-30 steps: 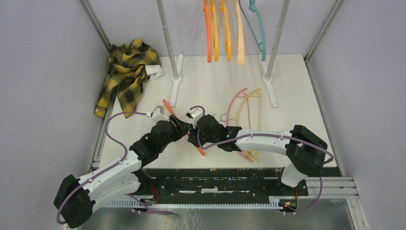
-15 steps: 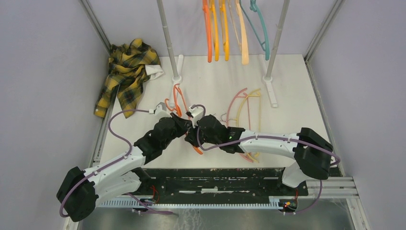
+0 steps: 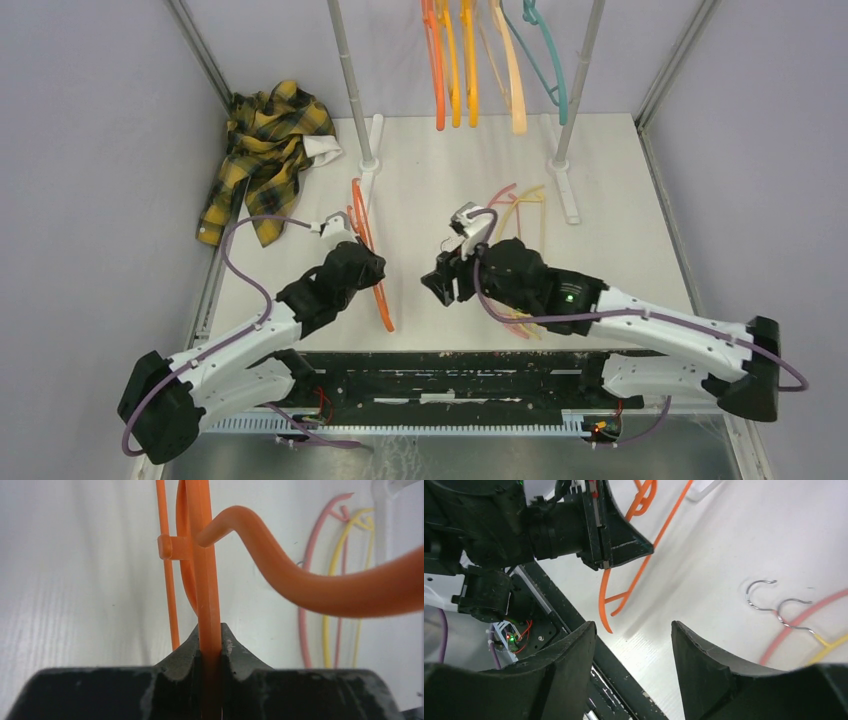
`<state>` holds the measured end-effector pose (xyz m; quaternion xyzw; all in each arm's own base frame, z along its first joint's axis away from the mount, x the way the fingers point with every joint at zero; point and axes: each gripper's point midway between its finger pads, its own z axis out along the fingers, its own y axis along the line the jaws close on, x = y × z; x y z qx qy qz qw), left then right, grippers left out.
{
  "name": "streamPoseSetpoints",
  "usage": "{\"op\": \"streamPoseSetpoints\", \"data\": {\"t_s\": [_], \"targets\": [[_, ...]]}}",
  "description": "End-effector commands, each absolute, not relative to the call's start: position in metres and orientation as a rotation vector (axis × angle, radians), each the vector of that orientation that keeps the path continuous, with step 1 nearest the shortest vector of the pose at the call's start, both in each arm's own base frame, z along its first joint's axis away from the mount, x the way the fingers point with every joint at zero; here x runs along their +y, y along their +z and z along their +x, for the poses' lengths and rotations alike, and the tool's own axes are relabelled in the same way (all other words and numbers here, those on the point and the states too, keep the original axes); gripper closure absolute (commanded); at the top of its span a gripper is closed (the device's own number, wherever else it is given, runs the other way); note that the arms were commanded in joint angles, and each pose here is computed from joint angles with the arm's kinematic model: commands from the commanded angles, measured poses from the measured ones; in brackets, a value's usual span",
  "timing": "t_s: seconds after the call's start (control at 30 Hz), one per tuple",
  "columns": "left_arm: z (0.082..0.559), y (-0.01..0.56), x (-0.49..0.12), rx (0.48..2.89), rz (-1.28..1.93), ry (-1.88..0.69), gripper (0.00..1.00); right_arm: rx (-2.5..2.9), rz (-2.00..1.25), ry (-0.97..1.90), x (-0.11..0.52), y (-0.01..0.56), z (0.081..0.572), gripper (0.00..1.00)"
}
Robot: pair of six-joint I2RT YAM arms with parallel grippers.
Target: Organize the hangers
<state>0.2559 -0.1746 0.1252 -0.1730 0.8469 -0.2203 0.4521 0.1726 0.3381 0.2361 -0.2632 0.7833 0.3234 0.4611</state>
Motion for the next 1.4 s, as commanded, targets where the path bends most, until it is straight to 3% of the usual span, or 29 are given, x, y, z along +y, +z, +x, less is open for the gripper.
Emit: {"op": "streamPoseSetpoints", "data": {"t_s": [0.0, 0.3, 0.73, 0.97, 1.37], "targets": [[0.271, 0.155, -0.159, 2.032, -0.278, -0.368, 0.97, 1.929, -0.607, 0.655, 0.289, 0.239, 0.174, 0.34], [0.313, 0.226, -0.187, 1.987, 0.013, -0.276, 0.97, 1.897, -0.5, 0.496, 0.244, 0.253, 0.185, 0.32], [0.423, 0.329, -0.208, 1.899, 0.056, -0.43, 0.97, 1.842, -0.436, 0.443, 0.224, 0.277, 0.192, 0.3], [0.448, 0.352, -0.231, 1.881, 0.115, -0.543, 0.97, 1.852, -0.455, 0.447, 0.234, 0.268, 0.194, 0.29], [0.473, 0.417, -0.216, 1.784, 0.115, -0.491, 0.97, 1.854, -0.461, 0.409, 0.237, 0.261, 0.199, 0.29]]}}
